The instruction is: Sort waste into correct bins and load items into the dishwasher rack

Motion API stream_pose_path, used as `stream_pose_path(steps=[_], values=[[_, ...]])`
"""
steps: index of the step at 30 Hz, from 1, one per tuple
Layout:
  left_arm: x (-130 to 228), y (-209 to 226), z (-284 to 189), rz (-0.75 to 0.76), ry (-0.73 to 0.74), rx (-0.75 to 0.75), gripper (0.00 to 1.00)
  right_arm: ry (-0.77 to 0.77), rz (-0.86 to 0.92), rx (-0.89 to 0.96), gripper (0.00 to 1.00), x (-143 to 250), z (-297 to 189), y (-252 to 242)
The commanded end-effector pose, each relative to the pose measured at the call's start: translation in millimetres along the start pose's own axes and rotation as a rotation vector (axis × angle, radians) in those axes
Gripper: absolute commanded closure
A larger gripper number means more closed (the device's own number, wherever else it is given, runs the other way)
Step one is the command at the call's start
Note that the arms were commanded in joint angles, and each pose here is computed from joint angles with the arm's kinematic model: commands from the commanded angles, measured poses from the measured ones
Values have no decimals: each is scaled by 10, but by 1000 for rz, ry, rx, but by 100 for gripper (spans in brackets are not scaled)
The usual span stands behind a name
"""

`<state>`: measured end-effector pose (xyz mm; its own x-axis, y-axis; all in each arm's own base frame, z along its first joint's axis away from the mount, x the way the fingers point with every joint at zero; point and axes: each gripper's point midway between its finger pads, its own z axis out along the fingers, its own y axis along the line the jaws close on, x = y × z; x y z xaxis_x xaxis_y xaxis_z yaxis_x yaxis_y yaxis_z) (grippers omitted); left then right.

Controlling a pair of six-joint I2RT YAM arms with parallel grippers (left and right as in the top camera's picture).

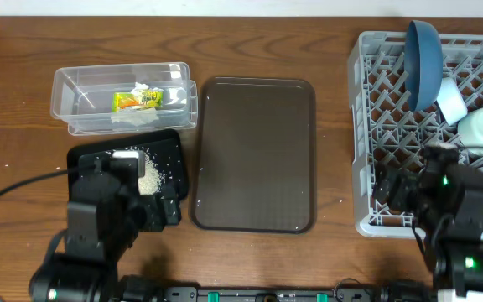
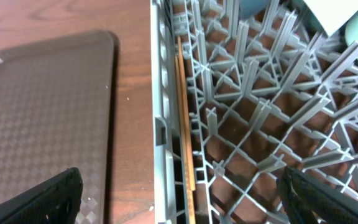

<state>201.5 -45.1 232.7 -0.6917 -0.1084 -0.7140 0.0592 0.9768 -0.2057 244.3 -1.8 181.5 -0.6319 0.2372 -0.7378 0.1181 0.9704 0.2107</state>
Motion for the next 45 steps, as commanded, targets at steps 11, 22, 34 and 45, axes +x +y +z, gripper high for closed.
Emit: stream_pose_path(steps=[11, 22, 34, 45], values=[[-5, 26, -70, 0, -40, -9, 0, 137, 32, 23, 1, 453, -60, -57], [-5, 26, -70, 0, -40, -9, 0, 173, 37, 31, 1, 542, -74, -73], [-5, 26, -70, 0, -40, -9, 1, 156, 27, 20, 1, 537, -102, -48], [-5, 26, -70, 0, -40, -9, 1, -150, -83, -34, 1, 420, -184, 14]])
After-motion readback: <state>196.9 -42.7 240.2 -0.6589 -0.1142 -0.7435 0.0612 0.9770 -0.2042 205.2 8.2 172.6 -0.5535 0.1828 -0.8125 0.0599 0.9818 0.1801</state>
